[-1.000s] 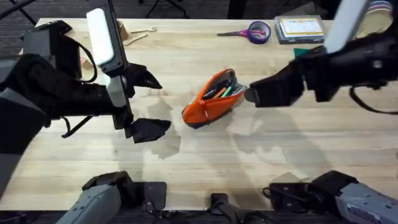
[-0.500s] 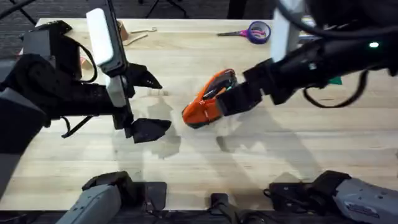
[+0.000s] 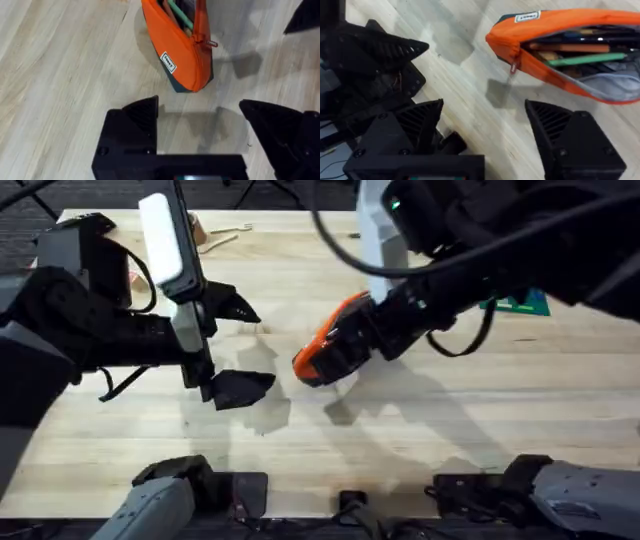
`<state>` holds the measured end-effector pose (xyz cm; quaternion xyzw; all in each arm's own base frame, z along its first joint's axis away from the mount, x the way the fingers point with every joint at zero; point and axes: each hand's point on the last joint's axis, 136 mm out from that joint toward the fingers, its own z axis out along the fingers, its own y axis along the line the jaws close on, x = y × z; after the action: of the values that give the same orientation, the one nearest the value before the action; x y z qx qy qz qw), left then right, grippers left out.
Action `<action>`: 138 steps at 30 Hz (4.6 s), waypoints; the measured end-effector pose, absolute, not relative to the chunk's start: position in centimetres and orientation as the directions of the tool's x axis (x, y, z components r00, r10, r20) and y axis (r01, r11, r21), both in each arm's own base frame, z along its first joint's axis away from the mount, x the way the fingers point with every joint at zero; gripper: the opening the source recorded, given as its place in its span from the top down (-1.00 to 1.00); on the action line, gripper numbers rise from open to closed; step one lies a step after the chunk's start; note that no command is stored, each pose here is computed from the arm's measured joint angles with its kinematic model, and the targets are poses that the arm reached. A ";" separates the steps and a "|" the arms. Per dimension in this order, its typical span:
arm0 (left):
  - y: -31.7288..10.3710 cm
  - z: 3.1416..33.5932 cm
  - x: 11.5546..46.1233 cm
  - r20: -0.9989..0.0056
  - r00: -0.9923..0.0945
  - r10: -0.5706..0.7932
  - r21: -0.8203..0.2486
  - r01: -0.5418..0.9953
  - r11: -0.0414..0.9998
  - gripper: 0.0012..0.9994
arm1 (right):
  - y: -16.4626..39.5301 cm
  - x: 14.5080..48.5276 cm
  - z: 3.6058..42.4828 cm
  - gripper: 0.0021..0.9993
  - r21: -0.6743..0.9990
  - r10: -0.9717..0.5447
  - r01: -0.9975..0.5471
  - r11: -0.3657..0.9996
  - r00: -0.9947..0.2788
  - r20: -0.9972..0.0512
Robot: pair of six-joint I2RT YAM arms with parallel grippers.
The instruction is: Unzip the bag, pick up the pens from the table one at a time and place them inside, then zip the bag closed.
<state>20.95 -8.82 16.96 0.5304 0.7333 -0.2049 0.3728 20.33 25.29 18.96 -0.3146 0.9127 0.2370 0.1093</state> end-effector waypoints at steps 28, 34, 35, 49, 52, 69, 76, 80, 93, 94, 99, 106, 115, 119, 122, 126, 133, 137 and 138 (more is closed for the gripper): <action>-8.9 16.9 20.7 -0.764 -0.168 0.623 0.083 0.932 0.353 -0.99 | 26.8 22.0 14.4 -1.00 0.237 -0.240 -0.342 0.910 -0.897 -0.372; -8.9 16.9 20.7 -0.764 -0.168 0.623 0.083 0.932 0.353 -0.99 | 27.2 22.8 13.5 -1.00 0.250 -0.197 -0.316 0.915 -0.892 -0.406; -8.9 16.9 20.7 -0.764 -0.168 0.623 0.083 0.932 0.353 -0.99 | 27.2 22.8 13.3 -1.00 0.250 -0.195 -0.315 0.916 -0.891 -0.409; -8.9 16.9 20.7 -0.764 -0.168 0.623 0.083 0.932 0.353 -0.99 | 27.3 24.1 11.0 -0.22 0.206 -0.179 -0.284 0.937 -0.892 -0.416; -8.9 16.9 20.7 -0.764 -0.168 0.623 0.083 0.932 0.353 -0.99 | 27.2 24.2 11.0 0.07 0.205 -0.174 -0.280 0.938 -0.891 -0.419; -8.9 16.9 20.7 -0.764 -0.168 0.623 0.083 0.932 0.353 -0.99 | 28.0 24.8 11.5 0.32 0.231 -0.158 -0.286 0.930 -0.878 -0.451; -8.9 16.9 20.7 -0.764 -0.168 0.623 0.083 0.932 0.353 -0.99 | 28.1 24.9 11.6 0.37 0.233 -0.156 -0.287 0.929 -0.877 -0.455; -8.9 16.9 20.7 -0.764 -0.168 0.623 0.083 0.932 0.353 -0.99 | 28.2 24.9 11.3 0.55 0.232 -0.157 -0.286 0.930 -0.878 -0.453; -8.9 16.9 20.7 -0.764 -0.168 0.623 0.083 0.932 0.353 -0.99 | 28.4 25.1 10.7 0.94 0.227 -0.164 -0.288 0.930 -0.880 -0.446; -8.9 16.9 20.7 -0.764 -0.168 0.623 0.084 0.932 0.353 -0.99 | 28.4 25.1 10.7 0.94 0.225 -0.166 -0.290 0.930 -0.879 -0.447; -8.9 16.9 20.7 -0.764 -0.168 0.623 0.083 0.932 0.353 -0.99 | 28.4 25.0 11.3 0.94 0.229 -0.169 -0.300 0.926 -0.873 -0.458; -8.9 16.9 20.7 -0.764 -0.168 0.623 0.083 0.932 0.353 -0.99 | 28.3 24.9 13.5 0.94 0.261 -0.150 -0.313 0.913 -0.854 -0.498; -8.9 16.9 20.7 -0.764 -0.170 0.622 0.080 0.932 0.353 -0.99 | 27.9 24.6 15.7 0.94 0.290 -0.127 -0.323 0.901 -0.835 -0.535; -8.9 16.9 20.6 -0.764 -0.172 0.622 0.078 0.932 0.353 -0.99 | 27.9 24.5 15.7 0.94 0.290 -0.127 -0.323 0.901 -0.835 -0.535; -9.0 16.6 20.5 -0.767 -0.178 0.616 0.067 0.934 0.352 -0.99 | 27.9 24.6 15.8 0.94 0.291 -0.126 -0.323 0.900 -0.834 -0.537; -9.4 16.0 20.4 -0.786 -0.200 0.585 0.018 0.938 0.345 -0.99 | 28.0 24.6 15.8 0.94 0.294 -0.124 -0.324 0.899 -0.833 -0.540; -10.0 14.8 21.2 -0.816 -0.257 0.519 -0.085 0.939 0.332 -0.99 | 28.1 24.8 16.0 0.94 0.298 -0.120 -0.326 0.897 -0.829 -0.546; -10.2 14.1 21.9 -0.829 -0.283 0.483 -0.131 0.937 0.324 -0.99 | 28.1 24.8 16.0 0.94 0.299 -0.120 -0.326 0.897 -0.829 -0.546; -10.3 14.0 22.2 -0.833 -0.286 0.474 -0.138 0.937 0.322 -0.99 | 28.1 24.8 16.0 0.94 0.298 -0.120 -0.326 0.897 -0.829 -0.546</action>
<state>22.16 -10.26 13.99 0.4819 0.7320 -0.3271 0.3534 24.76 28.12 15.95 -0.1189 0.9367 0.1931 0.2669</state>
